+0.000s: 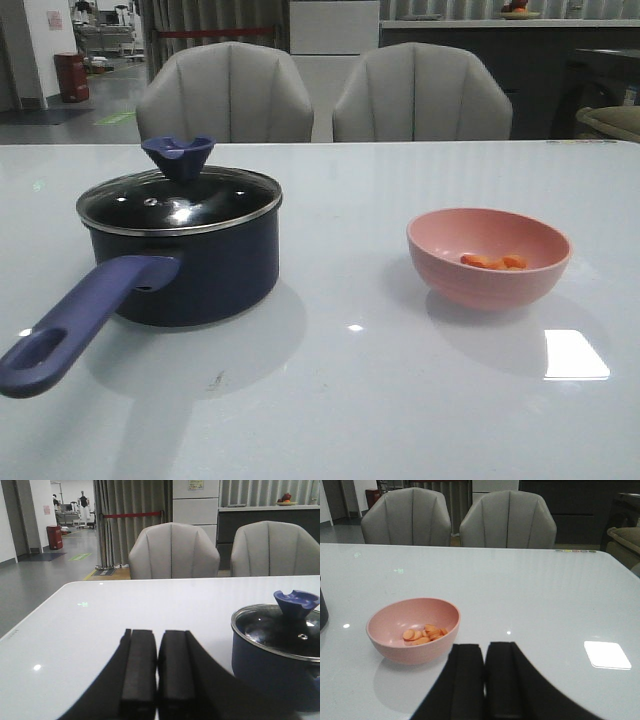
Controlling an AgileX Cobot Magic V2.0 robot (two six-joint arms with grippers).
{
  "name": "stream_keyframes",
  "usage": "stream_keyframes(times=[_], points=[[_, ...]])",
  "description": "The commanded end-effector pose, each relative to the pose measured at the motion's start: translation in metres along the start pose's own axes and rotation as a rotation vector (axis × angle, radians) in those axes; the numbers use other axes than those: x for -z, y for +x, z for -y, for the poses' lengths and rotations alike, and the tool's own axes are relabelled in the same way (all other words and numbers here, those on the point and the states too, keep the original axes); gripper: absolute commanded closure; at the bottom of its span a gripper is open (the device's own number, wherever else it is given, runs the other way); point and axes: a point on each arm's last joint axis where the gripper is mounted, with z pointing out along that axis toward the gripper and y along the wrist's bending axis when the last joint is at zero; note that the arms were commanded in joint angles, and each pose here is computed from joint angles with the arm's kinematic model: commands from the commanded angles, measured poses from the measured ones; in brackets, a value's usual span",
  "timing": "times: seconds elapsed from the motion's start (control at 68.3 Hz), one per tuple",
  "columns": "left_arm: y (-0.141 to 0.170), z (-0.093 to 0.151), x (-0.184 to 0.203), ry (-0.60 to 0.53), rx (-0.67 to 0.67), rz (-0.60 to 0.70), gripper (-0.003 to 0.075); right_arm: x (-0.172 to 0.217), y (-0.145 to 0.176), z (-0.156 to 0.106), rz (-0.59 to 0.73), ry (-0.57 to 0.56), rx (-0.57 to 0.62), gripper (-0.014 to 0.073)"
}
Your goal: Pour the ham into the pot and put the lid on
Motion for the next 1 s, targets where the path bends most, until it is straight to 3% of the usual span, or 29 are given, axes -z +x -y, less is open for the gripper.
stream_keyframes(times=[0.0, 0.747, 0.981], points=[[-0.001, 0.000, 0.001, -0.002, 0.016, 0.078, 0.0599, 0.002, -0.011, -0.001, 0.113, -0.002, 0.018, 0.0438], [-0.003, 0.000, 0.001, -0.003, 0.016, 0.101, 0.0599, 0.002, -0.011, -0.001, 0.113, -0.002, 0.018, 0.0438], [-0.027, -0.002, 0.007, -0.015, 0.016, 0.352, 0.0599, 0.002, -0.011, -0.001, 0.113, -0.002, 0.018, 0.0438]])
